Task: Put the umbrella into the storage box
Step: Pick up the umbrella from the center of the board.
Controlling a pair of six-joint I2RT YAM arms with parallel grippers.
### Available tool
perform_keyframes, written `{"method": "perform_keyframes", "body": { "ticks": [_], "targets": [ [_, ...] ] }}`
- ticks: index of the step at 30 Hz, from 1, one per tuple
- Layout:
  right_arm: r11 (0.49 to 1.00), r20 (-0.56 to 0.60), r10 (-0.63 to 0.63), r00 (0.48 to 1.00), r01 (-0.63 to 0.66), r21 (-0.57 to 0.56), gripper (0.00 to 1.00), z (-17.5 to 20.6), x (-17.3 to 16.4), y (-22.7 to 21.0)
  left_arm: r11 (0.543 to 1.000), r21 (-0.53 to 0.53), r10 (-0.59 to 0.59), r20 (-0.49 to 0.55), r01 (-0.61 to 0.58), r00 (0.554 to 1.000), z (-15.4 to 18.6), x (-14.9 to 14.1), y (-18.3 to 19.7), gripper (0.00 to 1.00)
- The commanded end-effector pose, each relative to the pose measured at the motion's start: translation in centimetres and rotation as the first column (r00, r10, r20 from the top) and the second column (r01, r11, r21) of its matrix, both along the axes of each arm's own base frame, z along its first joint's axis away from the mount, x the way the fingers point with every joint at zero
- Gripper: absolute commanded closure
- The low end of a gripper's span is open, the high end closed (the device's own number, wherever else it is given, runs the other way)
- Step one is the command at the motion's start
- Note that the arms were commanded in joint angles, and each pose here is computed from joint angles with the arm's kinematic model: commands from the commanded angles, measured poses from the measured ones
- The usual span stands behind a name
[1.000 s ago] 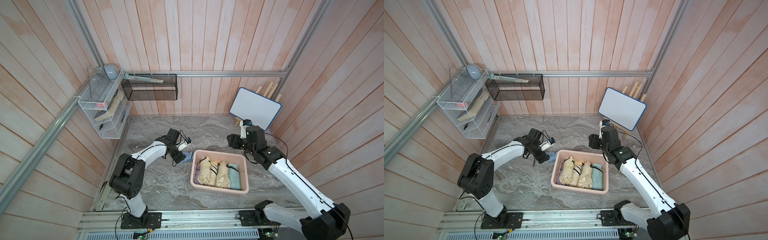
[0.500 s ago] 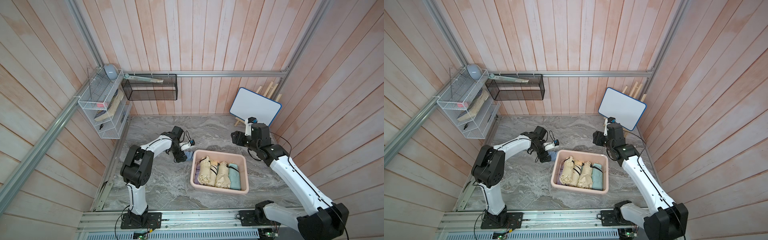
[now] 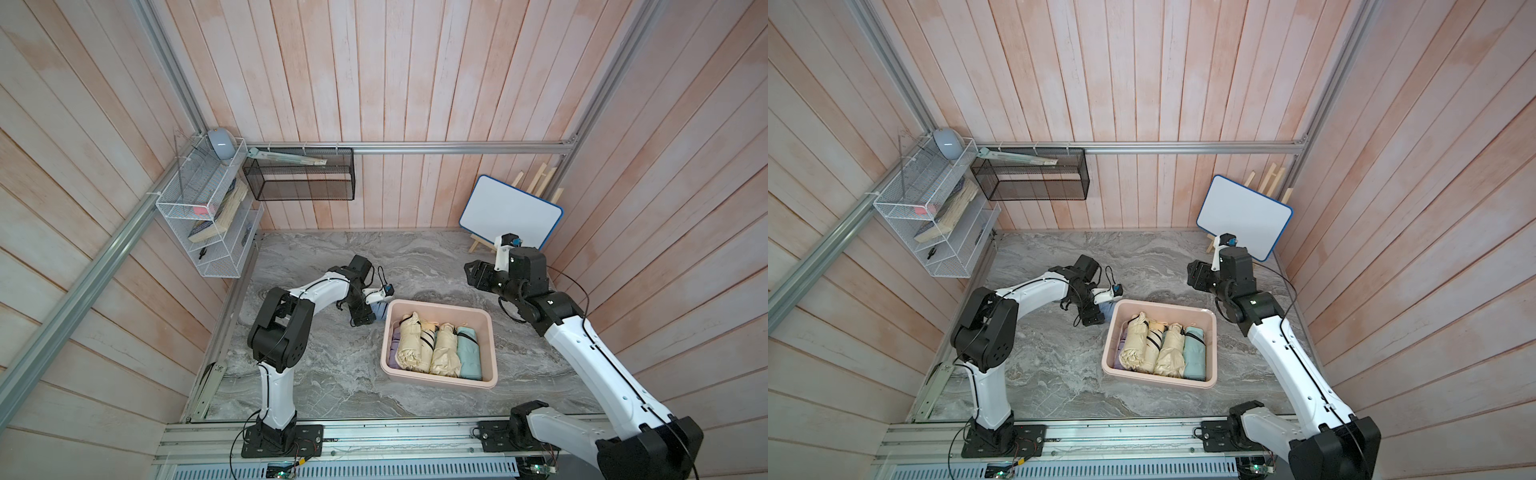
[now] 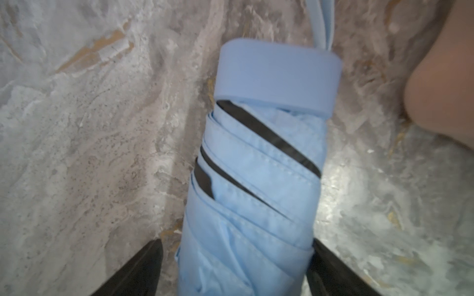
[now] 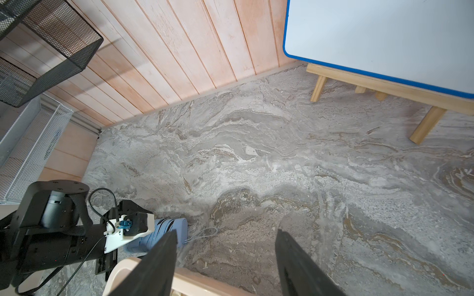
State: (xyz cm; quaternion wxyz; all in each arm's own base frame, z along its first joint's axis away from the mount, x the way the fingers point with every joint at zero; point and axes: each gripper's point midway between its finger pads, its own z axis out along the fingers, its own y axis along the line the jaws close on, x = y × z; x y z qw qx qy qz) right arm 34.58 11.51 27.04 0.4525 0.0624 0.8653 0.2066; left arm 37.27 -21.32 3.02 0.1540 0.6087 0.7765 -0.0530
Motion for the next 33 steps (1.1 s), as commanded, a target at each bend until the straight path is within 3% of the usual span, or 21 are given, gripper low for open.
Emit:
{"method": "perform_keyframes", "body": {
  "ticks": [1, 13, 19, 26, 33],
  "targets": [
    [1.0, 0.018, -0.007, 1.0, 0.007, 0.013, 0.34, 0.4, -0.3, -0.3, 0.999, 0.032, -0.018, 0.043, 0.017, 0.999, -0.4, 1.4, 0.0, 0.15],
    [0.999, 0.015, -0.021, 1.0, 0.021, 0.04, 0.34, 0.3, -0.9, -0.4, 1.0, 0.013, 0.022, 0.013, -0.023, 1.0, -0.2, 0.7, 0.4, 0.44],
    [0.998, 0.009, -0.033, 0.999, 0.032, 0.055, 0.35, 0.0, -1.3, -0.6, 0.987, -0.081, 0.143, 0.077, -0.137, 0.987, 3.7, 1.7, 0.8, 0.57],
    [0.997, -0.022, -0.032, 0.999, 0.034, 0.069, 0.36, -0.5, -1.7, -0.5, 0.962, -0.117, 0.262, 0.139, -0.247, 0.955, 7.7, 1.1, 2.9, 0.64],
    [0.994, -0.055, -0.076, 0.996, 0.08, 0.077, 0.37, -1.3, -2.5, -1.3, 0.855, -0.35, 0.463, 0.184, -0.383, 0.867, 16.4, 0.5, 2.8, 0.76]
  ]
}}
